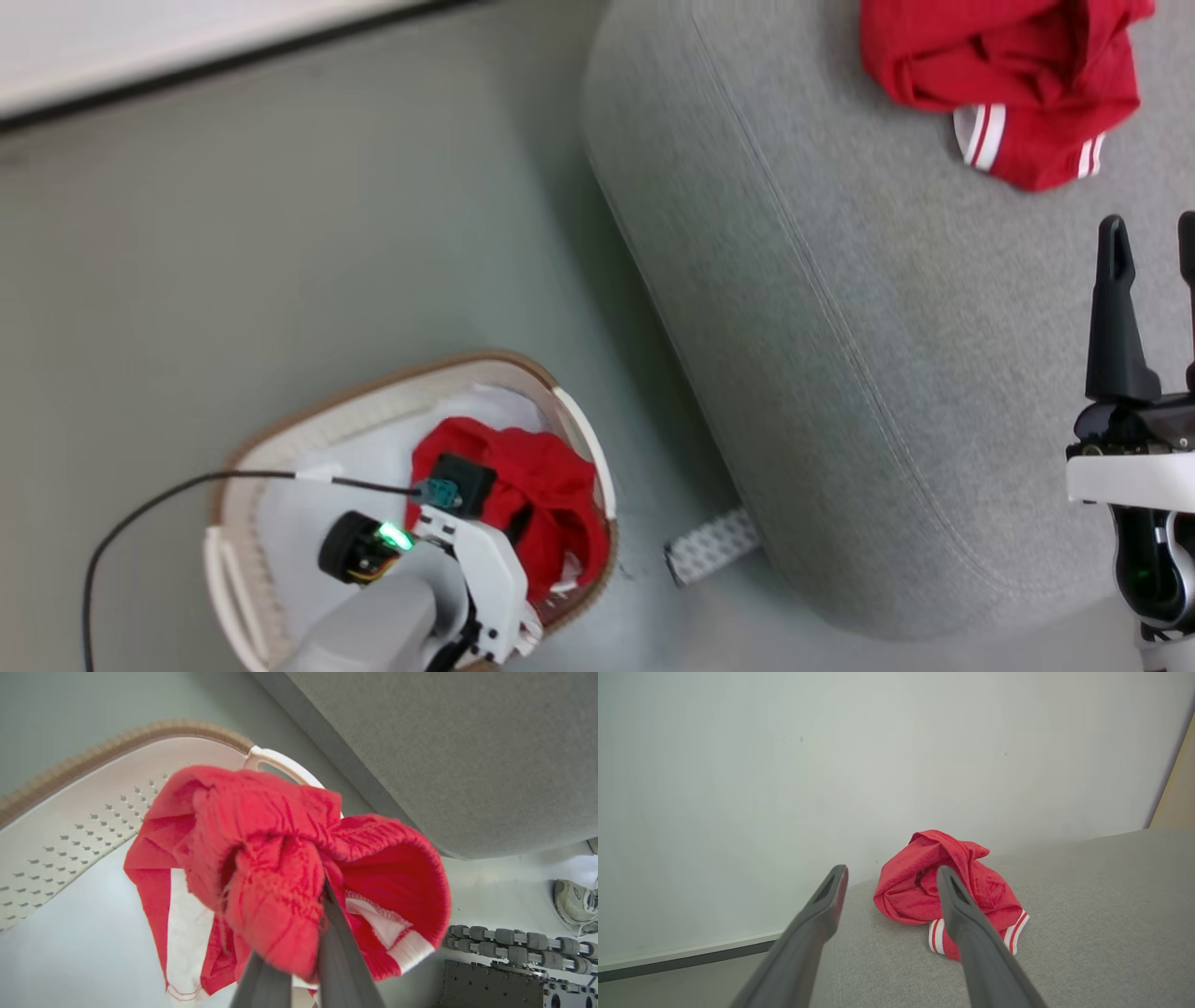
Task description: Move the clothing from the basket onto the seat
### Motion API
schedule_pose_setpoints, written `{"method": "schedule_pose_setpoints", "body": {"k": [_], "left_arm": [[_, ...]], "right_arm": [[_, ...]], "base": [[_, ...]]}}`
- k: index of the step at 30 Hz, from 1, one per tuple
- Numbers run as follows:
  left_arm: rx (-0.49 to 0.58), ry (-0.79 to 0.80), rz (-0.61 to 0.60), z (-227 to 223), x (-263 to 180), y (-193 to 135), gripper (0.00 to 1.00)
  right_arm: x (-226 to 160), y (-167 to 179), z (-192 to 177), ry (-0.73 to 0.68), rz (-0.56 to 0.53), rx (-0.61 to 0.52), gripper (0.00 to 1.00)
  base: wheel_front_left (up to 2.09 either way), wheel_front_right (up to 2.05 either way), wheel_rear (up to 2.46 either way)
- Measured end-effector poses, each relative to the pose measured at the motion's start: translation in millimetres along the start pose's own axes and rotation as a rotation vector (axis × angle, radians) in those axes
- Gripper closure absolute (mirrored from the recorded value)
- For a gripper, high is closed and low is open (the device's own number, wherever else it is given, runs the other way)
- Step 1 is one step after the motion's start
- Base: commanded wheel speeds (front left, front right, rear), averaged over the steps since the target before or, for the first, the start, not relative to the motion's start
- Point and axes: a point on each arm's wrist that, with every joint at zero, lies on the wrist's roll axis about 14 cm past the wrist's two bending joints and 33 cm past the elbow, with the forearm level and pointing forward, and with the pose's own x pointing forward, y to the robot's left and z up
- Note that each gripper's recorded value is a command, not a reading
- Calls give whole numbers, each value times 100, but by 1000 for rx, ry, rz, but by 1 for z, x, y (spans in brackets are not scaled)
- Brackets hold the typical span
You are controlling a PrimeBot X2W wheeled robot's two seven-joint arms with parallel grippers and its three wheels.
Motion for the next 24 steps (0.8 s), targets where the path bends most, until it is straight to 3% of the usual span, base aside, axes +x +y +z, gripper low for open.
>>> {"method": "schedule_pose_setpoints", "body": {"k": [24], "left_arm": [[171,-484,209,136,-135,-32,100]], "right_arm": [[-35,75,52,-129,265,109,0]], "base": [[0,0,0]]}}
